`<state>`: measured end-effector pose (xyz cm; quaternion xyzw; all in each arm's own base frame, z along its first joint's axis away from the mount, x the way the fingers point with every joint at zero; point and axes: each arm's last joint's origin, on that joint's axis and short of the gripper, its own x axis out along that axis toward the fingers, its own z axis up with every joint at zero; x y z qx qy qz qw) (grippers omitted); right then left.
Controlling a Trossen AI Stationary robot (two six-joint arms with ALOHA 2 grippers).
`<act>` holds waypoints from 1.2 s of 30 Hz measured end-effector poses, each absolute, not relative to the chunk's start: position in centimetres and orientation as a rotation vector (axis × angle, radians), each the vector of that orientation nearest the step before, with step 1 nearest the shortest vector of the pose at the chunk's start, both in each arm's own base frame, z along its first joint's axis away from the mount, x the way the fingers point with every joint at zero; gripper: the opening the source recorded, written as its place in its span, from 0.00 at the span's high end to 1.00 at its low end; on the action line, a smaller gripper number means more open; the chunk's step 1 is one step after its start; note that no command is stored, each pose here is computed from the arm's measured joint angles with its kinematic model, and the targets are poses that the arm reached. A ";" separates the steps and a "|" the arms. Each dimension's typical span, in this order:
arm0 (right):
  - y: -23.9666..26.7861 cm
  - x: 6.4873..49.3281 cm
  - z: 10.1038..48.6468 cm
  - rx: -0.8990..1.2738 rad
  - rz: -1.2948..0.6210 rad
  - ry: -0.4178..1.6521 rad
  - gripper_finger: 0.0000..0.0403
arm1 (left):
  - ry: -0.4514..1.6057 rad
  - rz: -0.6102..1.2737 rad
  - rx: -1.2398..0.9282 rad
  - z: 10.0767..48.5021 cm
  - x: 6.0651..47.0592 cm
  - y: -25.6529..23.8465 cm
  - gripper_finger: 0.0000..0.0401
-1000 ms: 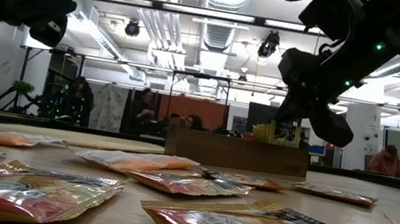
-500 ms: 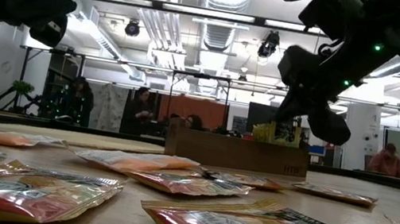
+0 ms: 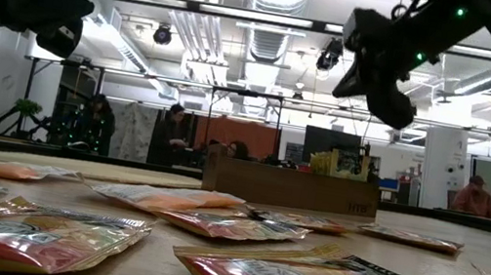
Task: Pick & Place Tea
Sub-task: Put the orange tea bag into the middle section of the wooden organizer
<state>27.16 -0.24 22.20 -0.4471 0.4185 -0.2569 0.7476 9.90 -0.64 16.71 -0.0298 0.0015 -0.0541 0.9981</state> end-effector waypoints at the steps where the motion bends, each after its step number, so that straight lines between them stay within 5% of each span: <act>1: -0.2 27.2 22.5 -0.973 -0.566 0.904 0.98 | 0.003 -0.108 -0.060 16.7 9.9 -0.6 1.00; 18: 3.7 27.4 24.8 -0.871 -0.394 0.725 0.98 | 0.003 -0.109 -0.060 16.7 9.9 -0.6 1.00; 29: 6.4 28.0 26.9 -0.630 0.185 0.615 0.98 | 0.003 -0.109 -0.060 16.7 9.9 -0.6 1.00; 36: 6.8 29.6 26.9 -0.686 0.238 0.701 0.98 | 0.004 -0.109 -0.060 16.7 9.9 -0.6 1.00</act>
